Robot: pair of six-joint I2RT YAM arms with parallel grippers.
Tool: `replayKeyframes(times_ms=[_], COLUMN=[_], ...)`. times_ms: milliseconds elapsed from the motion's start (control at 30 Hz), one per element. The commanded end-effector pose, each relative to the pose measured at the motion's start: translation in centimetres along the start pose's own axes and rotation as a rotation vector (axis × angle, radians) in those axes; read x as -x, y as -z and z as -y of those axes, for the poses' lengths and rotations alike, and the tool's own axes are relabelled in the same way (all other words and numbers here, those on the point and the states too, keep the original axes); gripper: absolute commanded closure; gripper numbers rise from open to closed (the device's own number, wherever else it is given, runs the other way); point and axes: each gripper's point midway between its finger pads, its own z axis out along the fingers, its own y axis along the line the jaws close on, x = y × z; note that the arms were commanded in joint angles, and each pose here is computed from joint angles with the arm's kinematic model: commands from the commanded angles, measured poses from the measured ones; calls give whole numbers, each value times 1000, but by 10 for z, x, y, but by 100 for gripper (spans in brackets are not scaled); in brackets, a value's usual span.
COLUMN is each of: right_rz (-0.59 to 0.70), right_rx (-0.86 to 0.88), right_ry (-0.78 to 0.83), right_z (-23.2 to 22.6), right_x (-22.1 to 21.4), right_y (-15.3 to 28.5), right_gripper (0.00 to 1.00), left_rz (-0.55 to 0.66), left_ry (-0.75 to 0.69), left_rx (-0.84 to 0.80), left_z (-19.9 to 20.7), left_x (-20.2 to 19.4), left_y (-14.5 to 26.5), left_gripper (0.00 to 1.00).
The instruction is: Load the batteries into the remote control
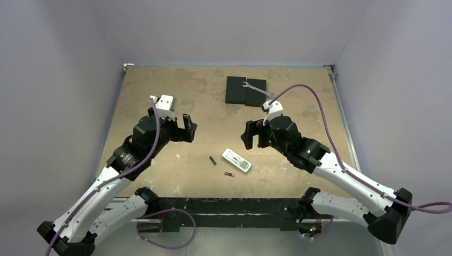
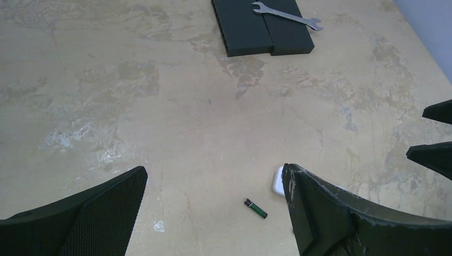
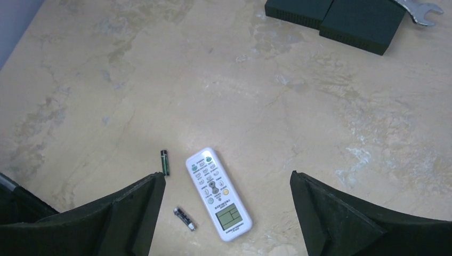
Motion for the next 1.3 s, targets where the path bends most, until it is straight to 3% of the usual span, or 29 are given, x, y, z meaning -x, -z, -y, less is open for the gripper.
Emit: replayKeyframes(times_ms=[0, 400, 900, 1267], right_rz=[-80, -239, -440, -512], right_rx=[56, 48, 81, 84], right_ry=[43, 138, 167, 198], right_z=[-8, -1, -9, -17], right_x=[-15, -54, -115, -140], right_y=[2, -10, -45, -62], right_gripper=[1, 1, 14, 16], left_rz=[-8, 4, -2, -2], left_ry=[-22, -22, -22, -20], left_rx=[-18, -16, -34, -39], left_z=[3, 1, 4, 4], left_x=[-1, 2, 0, 0], left_y=[-4, 0, 1, 1], left_gripper=[1, 1, 1, 1])
